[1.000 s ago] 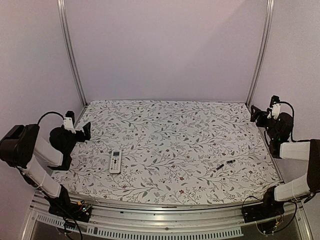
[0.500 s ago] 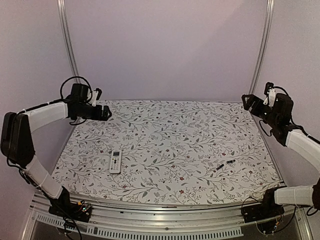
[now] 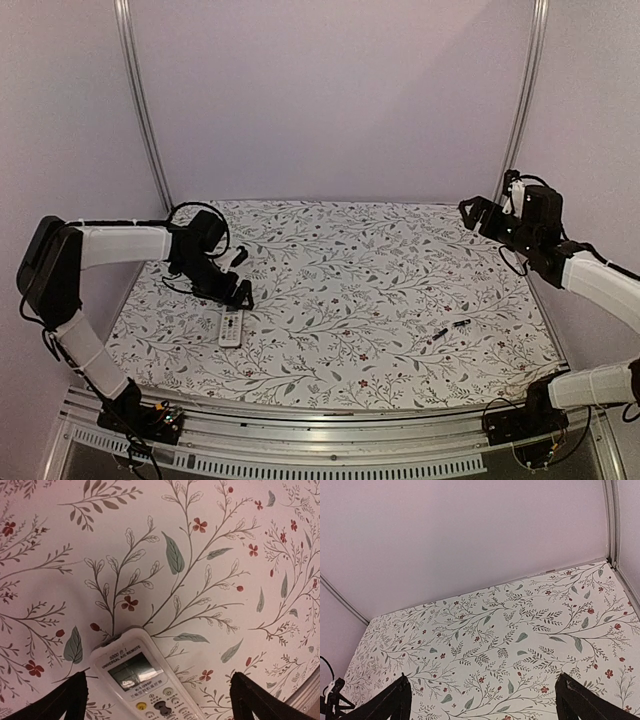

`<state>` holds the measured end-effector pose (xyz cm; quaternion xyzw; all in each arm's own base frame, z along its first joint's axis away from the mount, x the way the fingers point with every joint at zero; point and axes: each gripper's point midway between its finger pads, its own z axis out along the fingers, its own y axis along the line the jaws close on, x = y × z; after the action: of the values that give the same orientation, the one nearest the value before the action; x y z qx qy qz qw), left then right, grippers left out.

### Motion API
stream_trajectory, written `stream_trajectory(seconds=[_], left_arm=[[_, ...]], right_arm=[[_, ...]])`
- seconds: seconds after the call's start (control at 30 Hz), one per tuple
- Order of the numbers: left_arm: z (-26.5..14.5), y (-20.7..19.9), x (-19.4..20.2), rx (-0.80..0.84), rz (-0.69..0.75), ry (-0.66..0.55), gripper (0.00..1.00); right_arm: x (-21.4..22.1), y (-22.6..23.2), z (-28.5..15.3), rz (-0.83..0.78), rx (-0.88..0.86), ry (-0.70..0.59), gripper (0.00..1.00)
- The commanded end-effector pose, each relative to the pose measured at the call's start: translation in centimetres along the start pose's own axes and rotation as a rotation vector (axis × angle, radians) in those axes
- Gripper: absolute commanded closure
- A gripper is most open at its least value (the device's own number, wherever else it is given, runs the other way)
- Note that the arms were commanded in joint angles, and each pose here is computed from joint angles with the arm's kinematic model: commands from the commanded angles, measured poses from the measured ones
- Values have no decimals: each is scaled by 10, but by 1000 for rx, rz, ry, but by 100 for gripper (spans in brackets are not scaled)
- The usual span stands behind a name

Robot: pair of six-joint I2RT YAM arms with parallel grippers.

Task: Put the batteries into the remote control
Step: Pick up the remote control from the center of the board.

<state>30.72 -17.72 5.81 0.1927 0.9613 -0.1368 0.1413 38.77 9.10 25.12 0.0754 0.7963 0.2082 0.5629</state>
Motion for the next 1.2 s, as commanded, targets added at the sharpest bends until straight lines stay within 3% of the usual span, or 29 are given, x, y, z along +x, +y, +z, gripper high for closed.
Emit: stream_trajectory(seconds=[0.0, 0.33, 0.43, 0.67, 0.8, 0.93, 1.17], left_arm=[[24, 6, 15, -6, -67, 89, 0], [38, 23, 27, -125, -65, 117, 1], [43, 18, 31, -112, -47, 145, 10], [54, 15, 41, -108, -40, 205, 20], [50, 10, 36, -84, -35, 204, 45], [36, -2, 18, -29, -20, 176, 82], [15, -23, -3, 113, -4, 145, 94]], right_arm=[[19, -8, -1, 2, 46, 41, 1], [19, -16, -5, -3, 81, 15, 1], [15, -14, -1, -5, 78, 13, 1], [14, -11, 6, -4, 65, 24, 1], [17, -13, 7, -3, 70, 30, 1], [15, -13, 6, -5, 73, 24, 1], [9, 7, 6, -17, -17, 33, 1]])
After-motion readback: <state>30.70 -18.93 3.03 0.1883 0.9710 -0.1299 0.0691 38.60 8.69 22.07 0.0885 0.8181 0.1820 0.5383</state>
